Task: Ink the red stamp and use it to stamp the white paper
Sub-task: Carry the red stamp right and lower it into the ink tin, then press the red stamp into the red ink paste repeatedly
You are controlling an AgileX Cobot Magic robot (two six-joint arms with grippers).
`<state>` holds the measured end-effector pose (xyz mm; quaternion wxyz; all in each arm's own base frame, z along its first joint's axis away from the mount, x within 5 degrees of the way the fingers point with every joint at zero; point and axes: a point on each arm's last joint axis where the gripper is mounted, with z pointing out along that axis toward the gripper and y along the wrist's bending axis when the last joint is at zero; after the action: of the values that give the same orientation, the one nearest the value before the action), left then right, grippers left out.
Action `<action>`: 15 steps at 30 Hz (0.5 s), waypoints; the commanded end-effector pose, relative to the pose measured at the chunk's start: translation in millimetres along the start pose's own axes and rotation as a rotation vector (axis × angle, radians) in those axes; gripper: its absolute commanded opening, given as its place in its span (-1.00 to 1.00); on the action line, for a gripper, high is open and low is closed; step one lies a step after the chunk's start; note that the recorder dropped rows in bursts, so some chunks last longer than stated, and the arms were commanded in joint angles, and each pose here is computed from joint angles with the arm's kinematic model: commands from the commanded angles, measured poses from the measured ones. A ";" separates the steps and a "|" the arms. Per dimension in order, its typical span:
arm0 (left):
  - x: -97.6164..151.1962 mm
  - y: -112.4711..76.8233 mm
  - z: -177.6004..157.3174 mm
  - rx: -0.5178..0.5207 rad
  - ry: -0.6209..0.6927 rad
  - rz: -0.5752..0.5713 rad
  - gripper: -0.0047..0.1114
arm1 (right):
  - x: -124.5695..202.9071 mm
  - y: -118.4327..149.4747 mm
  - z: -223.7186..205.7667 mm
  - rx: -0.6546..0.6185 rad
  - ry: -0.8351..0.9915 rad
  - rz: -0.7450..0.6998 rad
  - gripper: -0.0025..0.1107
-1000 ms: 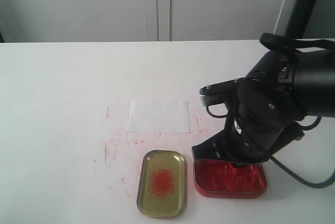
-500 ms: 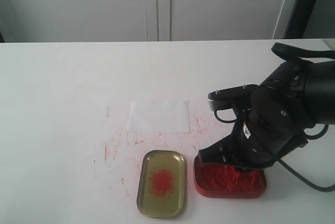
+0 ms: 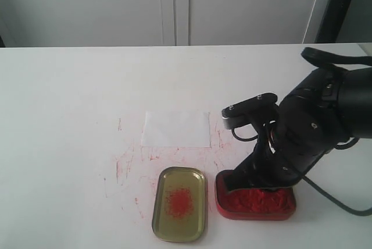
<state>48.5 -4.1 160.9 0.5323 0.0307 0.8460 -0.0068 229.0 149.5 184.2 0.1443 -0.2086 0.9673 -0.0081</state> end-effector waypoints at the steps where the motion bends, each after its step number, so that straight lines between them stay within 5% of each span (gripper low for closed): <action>1: 2.7 -0.3 0.7 0.003 0.011 0.001 -0.92 | 0.4 -1.2 0.0 -0.001 -0.005 -0.142 -0.96; 15: 2.7 -0.3 0.7 0.003 0.011 0.001 -0.92 | -0.9 5.7 13.3 -0.053 0.008 -0.250 -0.96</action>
<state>48.5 -4.1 160.9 0.5323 0.0307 0.8460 -0.0068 231.4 157.1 173.8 0.1383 -0.3249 0.9356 0.0013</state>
